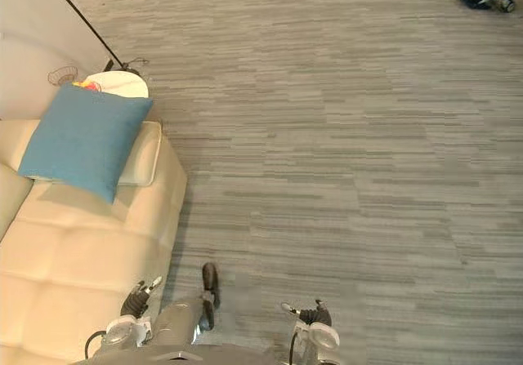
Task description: Pick up cushions and gather them together orderly.
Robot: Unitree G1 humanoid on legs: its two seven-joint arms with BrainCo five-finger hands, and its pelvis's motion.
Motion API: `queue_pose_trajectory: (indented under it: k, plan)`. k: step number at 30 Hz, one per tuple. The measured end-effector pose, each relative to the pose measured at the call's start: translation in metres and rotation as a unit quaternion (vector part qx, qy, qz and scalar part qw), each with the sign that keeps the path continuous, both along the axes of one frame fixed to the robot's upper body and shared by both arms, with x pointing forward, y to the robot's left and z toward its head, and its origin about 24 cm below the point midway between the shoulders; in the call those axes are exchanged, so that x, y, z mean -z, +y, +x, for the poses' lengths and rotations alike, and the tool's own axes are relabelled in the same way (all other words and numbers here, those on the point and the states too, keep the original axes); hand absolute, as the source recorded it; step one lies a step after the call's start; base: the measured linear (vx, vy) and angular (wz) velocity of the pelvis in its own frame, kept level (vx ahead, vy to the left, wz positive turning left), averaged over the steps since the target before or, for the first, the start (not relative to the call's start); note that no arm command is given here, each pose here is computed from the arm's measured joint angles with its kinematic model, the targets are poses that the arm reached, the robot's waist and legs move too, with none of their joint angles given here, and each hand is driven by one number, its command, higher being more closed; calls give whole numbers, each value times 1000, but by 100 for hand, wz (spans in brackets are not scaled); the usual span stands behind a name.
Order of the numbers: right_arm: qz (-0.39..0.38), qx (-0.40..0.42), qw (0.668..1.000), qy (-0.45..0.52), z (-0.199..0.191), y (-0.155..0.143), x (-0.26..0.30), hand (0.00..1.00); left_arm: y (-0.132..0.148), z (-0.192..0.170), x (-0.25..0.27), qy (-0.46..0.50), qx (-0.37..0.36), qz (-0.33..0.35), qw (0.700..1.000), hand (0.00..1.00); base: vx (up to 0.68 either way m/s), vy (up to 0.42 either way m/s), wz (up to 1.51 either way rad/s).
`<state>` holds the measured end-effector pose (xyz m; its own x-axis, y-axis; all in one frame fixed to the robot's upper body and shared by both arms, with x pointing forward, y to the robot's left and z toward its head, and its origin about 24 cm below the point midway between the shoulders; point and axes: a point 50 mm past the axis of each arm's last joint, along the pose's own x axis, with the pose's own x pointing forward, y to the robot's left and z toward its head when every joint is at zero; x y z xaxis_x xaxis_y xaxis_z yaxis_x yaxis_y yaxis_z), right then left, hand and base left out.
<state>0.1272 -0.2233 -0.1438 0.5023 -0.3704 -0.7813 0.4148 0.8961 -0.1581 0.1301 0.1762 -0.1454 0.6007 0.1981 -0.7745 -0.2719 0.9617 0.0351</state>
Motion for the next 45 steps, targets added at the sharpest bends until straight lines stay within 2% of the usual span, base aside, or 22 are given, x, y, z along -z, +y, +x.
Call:
queue_pose_trajectory:
  k: [3,13,21,24,31,38,45]
  plan:
    - [15,-19,1000,0,6,14,2,0,14,-1,-1,0,1,19,1000,0,565,249,-21]
    - [13,-13,1000,21,-10,9,6,0,21,-14,6,47,20,29,998,0,446,144,23]
    - [16,-9,1000,6,-3,12,4,0,17,-21,9,44,-55,-8,997,0,392,-183,91]
    - [13,8,1000,0,-3,5,2,0,2,-25,12,50,-65,-30,996,0,315,-242,62]
    - [14,11,1000,15,-12,5,5,0,4,-25,11,41,-91,-35,994,0,208,-128,75]
    - [11,10,1000,15,-11,2,5,0,10,-22,10,39,-71,-25,996,0,160,89,57]
    - [28,4,1000,6,-4,17,5,0,26,-19,7,41,-45,4,998,0,122,157,46]
